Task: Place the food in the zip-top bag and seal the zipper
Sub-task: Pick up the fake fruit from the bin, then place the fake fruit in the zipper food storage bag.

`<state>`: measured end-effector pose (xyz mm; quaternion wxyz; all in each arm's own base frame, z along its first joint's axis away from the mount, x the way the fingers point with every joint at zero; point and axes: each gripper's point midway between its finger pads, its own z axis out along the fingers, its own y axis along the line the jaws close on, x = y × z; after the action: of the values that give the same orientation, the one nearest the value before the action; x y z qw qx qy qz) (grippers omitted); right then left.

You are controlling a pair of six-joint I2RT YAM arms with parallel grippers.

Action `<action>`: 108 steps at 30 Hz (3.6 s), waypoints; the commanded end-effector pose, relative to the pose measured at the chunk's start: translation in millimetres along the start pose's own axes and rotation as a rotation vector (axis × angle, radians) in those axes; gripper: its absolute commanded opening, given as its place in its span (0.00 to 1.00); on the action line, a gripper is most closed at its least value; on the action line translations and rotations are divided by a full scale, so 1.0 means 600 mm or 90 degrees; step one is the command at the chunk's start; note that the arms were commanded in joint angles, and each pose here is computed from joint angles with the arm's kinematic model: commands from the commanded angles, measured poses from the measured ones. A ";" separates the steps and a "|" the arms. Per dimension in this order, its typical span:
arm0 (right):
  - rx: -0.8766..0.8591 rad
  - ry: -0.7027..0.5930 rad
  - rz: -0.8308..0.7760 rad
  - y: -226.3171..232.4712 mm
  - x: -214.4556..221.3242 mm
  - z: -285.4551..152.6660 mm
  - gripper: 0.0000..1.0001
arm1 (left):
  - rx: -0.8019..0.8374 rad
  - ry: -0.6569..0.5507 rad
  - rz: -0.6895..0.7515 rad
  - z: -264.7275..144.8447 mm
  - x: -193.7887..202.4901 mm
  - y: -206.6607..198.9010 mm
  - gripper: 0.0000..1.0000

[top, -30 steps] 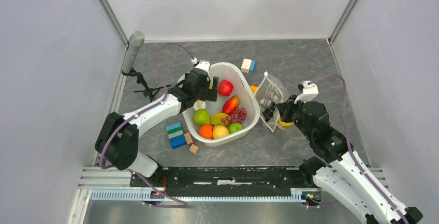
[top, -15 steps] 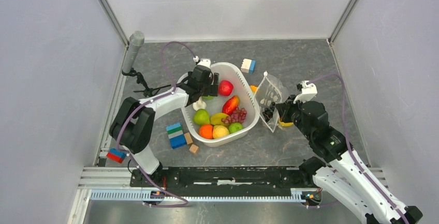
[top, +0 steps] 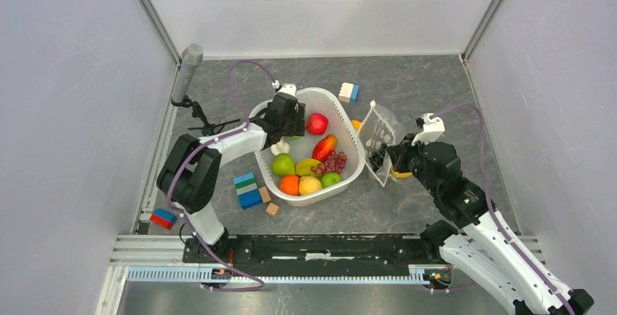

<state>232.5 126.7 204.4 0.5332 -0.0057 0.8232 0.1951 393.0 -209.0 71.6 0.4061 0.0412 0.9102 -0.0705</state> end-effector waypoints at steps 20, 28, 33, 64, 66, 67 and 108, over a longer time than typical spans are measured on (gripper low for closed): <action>-0.042 -0.034 0.037 0.024 -0.020 -0.002 0.03 | 0.207 -0.128 -0.024 -0.183 -0.103 -0.063 0.47; -0.057 -0.031 0.040 0.032 -0.018 0.004 0.03 | 0.478 -0.185 -0.006 -0.335 -0.149 -0.162 0.45; -0.064 -0.028 0.040 0.037 -0.018 0.009 0.03 | 0.606 -0.172 0.056 -0.394 -0.122 -0.229 0.45; -0.092 -0.071 0.035 0.046 -0.051 -0.028 0.04 | 0.563 -0.145 0.068 -0.315 -0.094 -0.415 0.47; -0.097 -0.074 0.035 0.049 -0.055 -0.032 0.03 | 0.553 -0.142 0.075 -0.310 -0.094 -0.417 0.47; -0.099 -0.077 0.036 0.050 -0.057 -0.033 0.03 | 0.546 -0.143 0.077 -0.309 -0.095 -0.418 0.48; 0.008 -0.141 0.093 -0.012 -0.056 -0.035 0.05 | 0.254 -0.183 0.149 -0.279 -0.082 -0.226 1.00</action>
<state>229.6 101.0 233.6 0.5985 0.0761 0.7706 0.2055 250.8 -361.4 264.4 0.5009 0.2674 0.7630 -0.3089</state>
